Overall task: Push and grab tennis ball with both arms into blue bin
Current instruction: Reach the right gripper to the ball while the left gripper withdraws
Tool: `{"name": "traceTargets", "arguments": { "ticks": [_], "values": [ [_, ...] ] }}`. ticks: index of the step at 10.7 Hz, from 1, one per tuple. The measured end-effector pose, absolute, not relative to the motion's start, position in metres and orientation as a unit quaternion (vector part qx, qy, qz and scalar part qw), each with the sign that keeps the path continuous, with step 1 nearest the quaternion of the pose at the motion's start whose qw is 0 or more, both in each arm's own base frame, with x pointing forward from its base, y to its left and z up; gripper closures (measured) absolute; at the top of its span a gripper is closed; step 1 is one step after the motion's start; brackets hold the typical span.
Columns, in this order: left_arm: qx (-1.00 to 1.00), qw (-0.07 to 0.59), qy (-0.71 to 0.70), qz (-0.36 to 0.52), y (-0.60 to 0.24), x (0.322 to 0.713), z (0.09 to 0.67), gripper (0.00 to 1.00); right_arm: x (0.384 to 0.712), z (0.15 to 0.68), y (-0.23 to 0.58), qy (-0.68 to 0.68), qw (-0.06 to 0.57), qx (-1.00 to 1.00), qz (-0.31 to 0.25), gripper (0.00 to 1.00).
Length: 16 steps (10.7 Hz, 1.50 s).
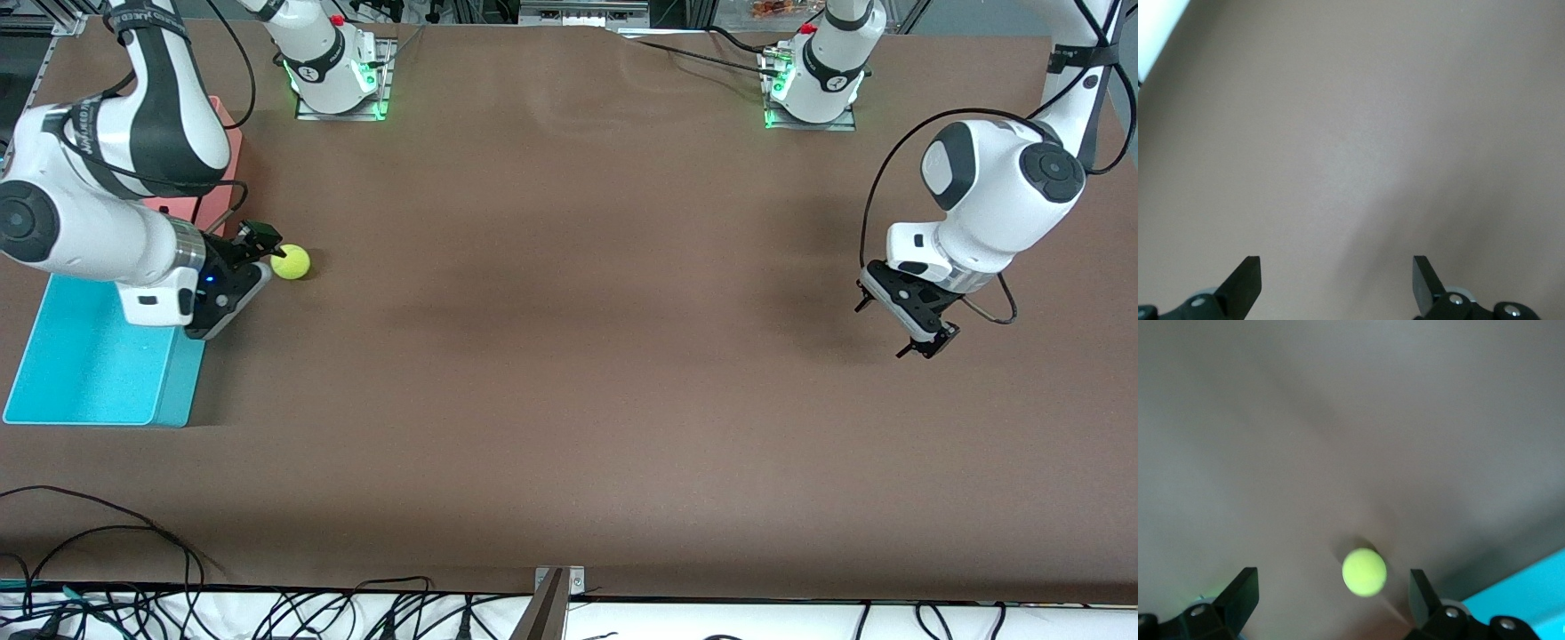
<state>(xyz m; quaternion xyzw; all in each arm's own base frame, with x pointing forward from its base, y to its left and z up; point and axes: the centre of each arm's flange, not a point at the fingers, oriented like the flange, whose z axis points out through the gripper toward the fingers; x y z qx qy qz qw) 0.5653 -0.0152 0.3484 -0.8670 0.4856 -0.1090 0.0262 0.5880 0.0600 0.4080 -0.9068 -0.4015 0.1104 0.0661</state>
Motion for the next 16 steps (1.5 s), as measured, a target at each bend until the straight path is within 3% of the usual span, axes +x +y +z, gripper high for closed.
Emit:
{"name": "traceTargets", "arguments": {
  "ticks": [4, 9, 16],
  "values": [
    [-0.872, 0.037, 0.47, -0.131, -0.01, 0.563, 0.376, 0.0, 0.563, 0.361, 0.06, -0.498, 0.088, -0.854, 0.127, 0.0],
    [-0.899, 0.034, 0.413, -0.139, 0.003, 0.556, 0.389, 0.0, 0.499, 0.286, 0.039, -0.63, 0.073, -0.77, 0.073, 0.0],
    [-0.911, 0.03, 0.387, -0.14, 0.003, 0.555, 0.389, 0.0, 0.473, 0.243, -0.067, -0.731, 0.098, -0.672, 0.063, 0.0]
  ]
}}
